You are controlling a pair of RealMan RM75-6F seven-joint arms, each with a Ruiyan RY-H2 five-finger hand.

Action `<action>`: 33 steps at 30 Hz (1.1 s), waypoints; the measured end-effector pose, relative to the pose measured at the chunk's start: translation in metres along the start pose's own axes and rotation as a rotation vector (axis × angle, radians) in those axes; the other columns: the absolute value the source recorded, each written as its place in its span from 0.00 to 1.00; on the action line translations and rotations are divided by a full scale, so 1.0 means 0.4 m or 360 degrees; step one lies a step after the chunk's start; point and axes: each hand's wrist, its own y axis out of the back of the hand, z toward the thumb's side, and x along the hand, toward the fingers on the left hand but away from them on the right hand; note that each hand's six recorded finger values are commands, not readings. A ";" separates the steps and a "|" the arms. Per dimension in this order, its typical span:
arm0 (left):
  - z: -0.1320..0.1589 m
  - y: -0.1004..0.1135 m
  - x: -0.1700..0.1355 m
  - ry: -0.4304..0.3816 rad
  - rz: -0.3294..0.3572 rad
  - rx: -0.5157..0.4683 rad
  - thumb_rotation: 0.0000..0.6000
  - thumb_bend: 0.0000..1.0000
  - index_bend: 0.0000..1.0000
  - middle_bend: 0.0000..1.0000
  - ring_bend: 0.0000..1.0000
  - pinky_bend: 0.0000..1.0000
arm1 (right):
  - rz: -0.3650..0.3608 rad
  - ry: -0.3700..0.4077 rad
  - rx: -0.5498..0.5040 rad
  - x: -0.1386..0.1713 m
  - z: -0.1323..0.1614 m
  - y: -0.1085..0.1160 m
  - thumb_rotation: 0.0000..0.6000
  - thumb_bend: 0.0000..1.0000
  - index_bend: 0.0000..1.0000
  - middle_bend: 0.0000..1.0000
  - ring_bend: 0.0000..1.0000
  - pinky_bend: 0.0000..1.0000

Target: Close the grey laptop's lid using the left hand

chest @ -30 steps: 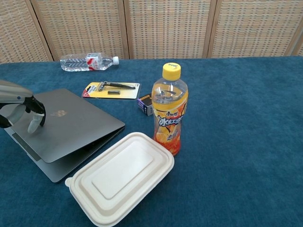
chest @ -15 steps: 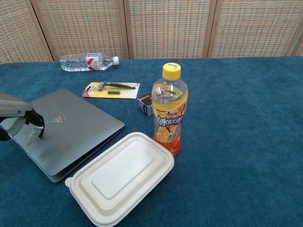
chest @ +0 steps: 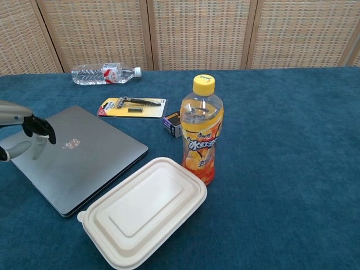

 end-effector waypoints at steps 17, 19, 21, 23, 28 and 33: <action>-0.065 0.001 -0.174 0.0249 0.0826 -0.0205 1.00 0.17 0.08 0.00 0.00 0.00 | 0.0046 -0.0005 0.0012 -0.012 -0.001 -0.026 1.00 0.00 0.13 0.00 0.00 0.00; -0.073 -0.013 -0.190 0.0293 0.0850 -0.0206 1.00 0.17 0.07 0.00 0.00 0.00 | 0.0051 -0.0006 0.0011 -0.013 -0.001 -0.031 1.00 0.00 0.13 0.00 0.00 0.00; -0.082 -0.028 -0.209 0.0345 0.0877 -0.0199 1.00 0.17 0.06 0.00 0.00 0.00 | 0.0058 -0.0007 0.0011 -0.015 -0.002 -0.035 1.00 0.00 0.13 0.00 0.00 0.00; -0.091 -0.045 -0.227 0.0404 0.0891 -0.0176 1.00 0.17 0.05 0.00 0.00 0.00 | 0.0063 -0.0008 0.0014 -0.016 -0.002 -0.039 1.00 0.00 0.13 0.00 0.00 0.00; -0.110 -0.073 -0.249 0.0488 0.0901 -0.0155 1.00 0.17 0.05 0.00 0.00 0.00 | 0.0073 -0.0013 0.0019 -0.019 -0.004 -0.045 1.00 0.00 0.13 0.00 0.00 0.00; -0.133 -0.098 -0.251 0.0522 0.0878 -0.0173 1.00 0.18 0.04 0.00 0.00 0.00 | 0.0081 -0.0020 0.0025 -0.023 -0.004 -0.050 1.00 0.00 0.13 0.00 0.00 0.00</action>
